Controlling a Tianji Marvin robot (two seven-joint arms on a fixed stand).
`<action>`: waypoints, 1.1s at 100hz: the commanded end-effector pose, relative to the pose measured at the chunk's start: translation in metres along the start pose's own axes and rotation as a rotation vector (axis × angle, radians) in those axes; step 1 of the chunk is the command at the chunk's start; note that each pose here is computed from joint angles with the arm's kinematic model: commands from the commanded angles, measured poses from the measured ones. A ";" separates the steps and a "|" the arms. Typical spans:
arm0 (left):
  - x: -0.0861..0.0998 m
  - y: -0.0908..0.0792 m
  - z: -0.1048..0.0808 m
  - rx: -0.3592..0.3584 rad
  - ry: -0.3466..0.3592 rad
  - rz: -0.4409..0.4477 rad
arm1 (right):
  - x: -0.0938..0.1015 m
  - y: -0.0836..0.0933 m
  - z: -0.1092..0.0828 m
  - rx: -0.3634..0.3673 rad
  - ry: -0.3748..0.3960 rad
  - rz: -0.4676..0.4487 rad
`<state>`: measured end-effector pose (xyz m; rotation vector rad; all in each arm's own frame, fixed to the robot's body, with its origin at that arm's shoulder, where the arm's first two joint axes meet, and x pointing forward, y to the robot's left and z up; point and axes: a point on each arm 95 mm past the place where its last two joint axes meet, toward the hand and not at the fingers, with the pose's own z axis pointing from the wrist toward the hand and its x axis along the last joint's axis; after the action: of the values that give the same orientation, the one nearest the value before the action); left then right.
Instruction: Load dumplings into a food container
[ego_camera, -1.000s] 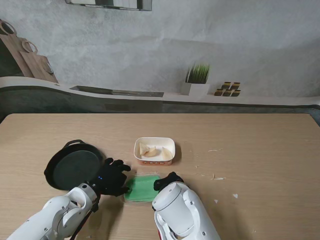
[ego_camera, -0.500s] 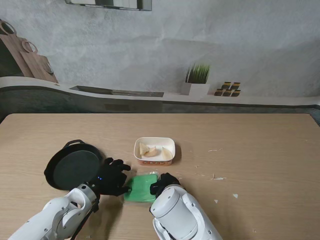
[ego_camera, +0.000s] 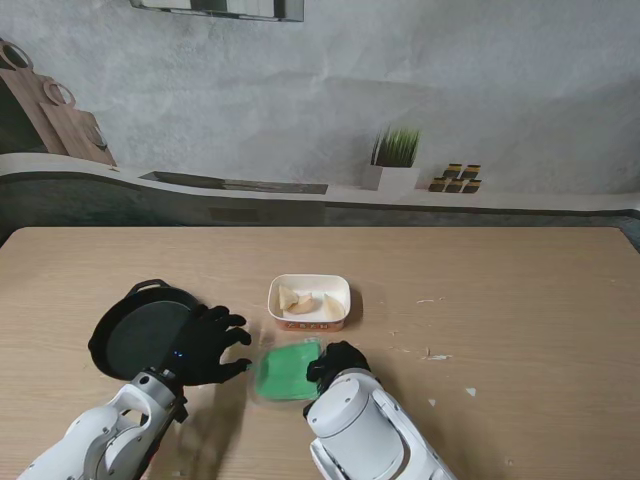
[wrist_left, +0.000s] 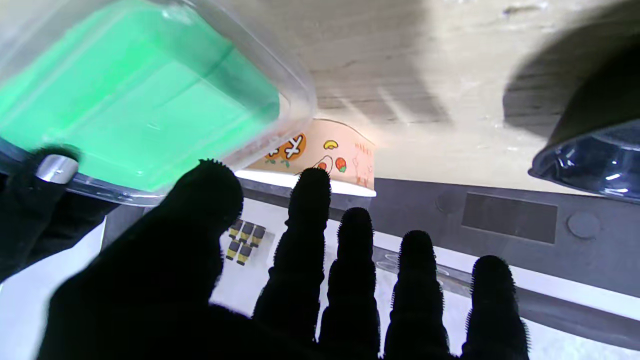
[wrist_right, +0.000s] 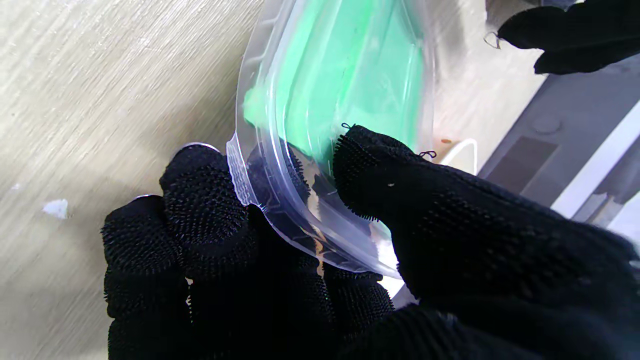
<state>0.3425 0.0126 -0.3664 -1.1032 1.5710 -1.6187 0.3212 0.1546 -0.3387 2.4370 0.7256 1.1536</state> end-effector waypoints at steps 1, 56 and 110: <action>0.000 -0.002 0.000 0.006 -0.022 -0.003 | -0.005 0.002 -0.006 0.015 -0.032 -0.013; -0.010 0.000 0.008 0.054 -0.135 -0.072 | 0.015 0.028 -0.027 0.082 0.086 0.165; -0.015 0.003 0.015 0.113 -0.128 -0.132 | 0.052 0.032 0.002 -0.020 0.264 0.163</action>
<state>0.3613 0.0230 -0.3712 -1.2326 1.3208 -1.6663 0.3585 0.1534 -0.2950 2.3828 0.6038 1.5298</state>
